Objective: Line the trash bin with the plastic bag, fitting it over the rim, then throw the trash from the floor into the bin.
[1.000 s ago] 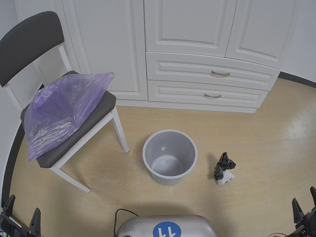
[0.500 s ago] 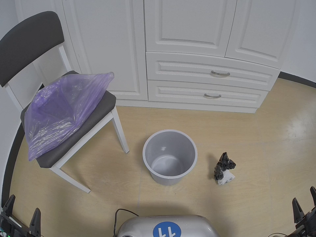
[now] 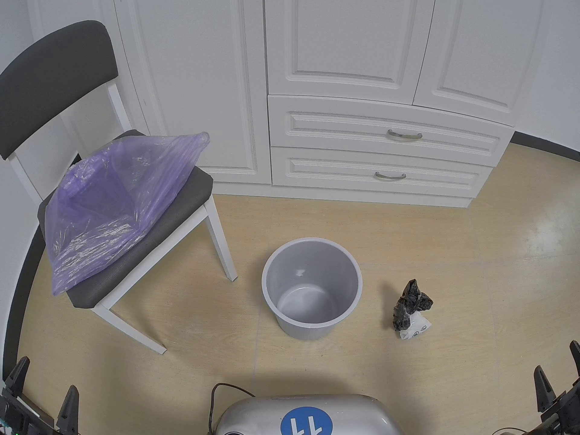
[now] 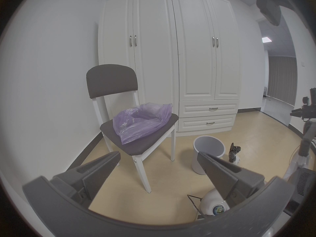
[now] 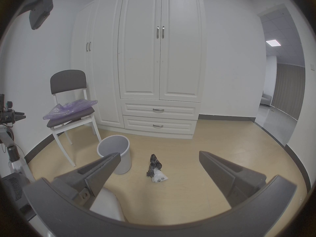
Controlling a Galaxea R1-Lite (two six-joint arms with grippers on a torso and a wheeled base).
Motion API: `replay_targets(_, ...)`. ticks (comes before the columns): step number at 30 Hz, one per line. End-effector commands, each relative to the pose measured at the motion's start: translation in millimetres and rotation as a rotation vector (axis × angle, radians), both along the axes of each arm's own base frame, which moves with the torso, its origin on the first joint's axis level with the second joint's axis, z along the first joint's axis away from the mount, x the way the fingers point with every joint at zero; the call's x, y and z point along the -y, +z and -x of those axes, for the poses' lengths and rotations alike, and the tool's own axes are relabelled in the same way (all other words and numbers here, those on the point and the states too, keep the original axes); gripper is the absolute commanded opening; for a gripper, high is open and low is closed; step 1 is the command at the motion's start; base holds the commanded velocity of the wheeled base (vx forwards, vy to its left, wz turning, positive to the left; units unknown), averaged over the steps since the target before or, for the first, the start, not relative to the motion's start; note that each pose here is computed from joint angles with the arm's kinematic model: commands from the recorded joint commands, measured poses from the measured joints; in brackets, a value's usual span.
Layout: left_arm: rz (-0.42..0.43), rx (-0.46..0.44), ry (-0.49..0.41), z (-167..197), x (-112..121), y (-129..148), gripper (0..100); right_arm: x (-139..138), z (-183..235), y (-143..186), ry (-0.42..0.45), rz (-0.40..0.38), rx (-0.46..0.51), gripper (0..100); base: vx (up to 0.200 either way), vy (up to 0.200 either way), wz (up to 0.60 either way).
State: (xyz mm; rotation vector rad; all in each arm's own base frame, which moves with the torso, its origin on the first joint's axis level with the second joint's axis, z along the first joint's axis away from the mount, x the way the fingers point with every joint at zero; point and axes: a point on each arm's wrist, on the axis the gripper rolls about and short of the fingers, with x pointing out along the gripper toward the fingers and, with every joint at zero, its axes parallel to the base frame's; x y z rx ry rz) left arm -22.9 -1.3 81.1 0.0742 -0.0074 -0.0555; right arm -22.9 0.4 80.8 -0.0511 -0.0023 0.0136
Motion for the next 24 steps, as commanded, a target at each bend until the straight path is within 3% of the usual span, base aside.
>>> replay_targets(1,0.022,0.001,0.011,0.0,-0.3,-4.6,100,0.2,-0.1,-4.4,-0.003,-0.033,0.007,100,0.0,0.0,0.0)
replay_targets(3,0.134,0.07,0.044,1.3,-1.1,4.9,100,0.8,-0.1,-4.2,-0.027,-0.093,0.009,100,0.0,0.0,0.0)
replay_targets(4,0.134,0.07,0.044,1.3,-1.1,4.9,100,0.8,-0.1,-4.2,-0.027,-0.093,0.009,100,0.0,0.0,0.0)
replay_targets(6,0.355,0.303,-0.009,12.7,-1.1,42.3,100,0.8,-0.1,-4.2,-0.031,-0.087,0.009,100,0.0,0.0,0.0)
replay_targets(9,0.287,0.341,-0.034,19.7,-0.7,58.5,100,0.8,0.9,2.1,-0.035,-0.067,0.052,100,0.0,0.0,0.0)
replay_targets(10,0.191,0.303,-0.037,19.1,-0.5,61.0,100,0.1,8.7,30.5,0.005,-0.066,0.223,100,0.0,0.0,0.0)
replay_targets(11,0.142,0.277,-0.033,18.5,-0.4,60.5,100,-0.7,13.1,44.8,0.044,-0.059,0.298,100,0.0,0.0,0.0)
replay_targets(12,0.085,0.242,-0.027,17.5,-0.4,58.8,100,-1.8,16.3,53.4,0.091,-0.044,0.327,100,0.0,0.0,0.0)
replay_targets(13,0.085,0.242,-0.027,17.5,-0.4,58.8,100,-1.8,16.3,53.4,0.091,-0.044,0.327,100,0.0,0.0,0.0)
replay_targets(14,0.007,0.172,-0.031,14.0,-0.5,55.2,100,-3.1,14.3,57.1,0.13,-0.025,0.296,100,0.0,0.0,0.0)
replay_targets(16,-0.058,0.09,-0.05,6.5,-1.1,55.0,100,-3.4,6.3,56.8,0.125,-0.024,0.205,100,0.0,0.0,0.0)
replay_targets(20,-0.101,-0.058,-0.06,-16.8,-0.4,68.2,100,-3.2,-13.8,80.2,0.12,-0.059,0.087,100,0.0,0.0,0.0)
replay_targets(24,-0.133,-0.147,0.004,-38.0,-0.5,86.3,100,-2.5,-33.7,108.3,0.104,-0.065,0.026,100,0.0,0.0,0.0)
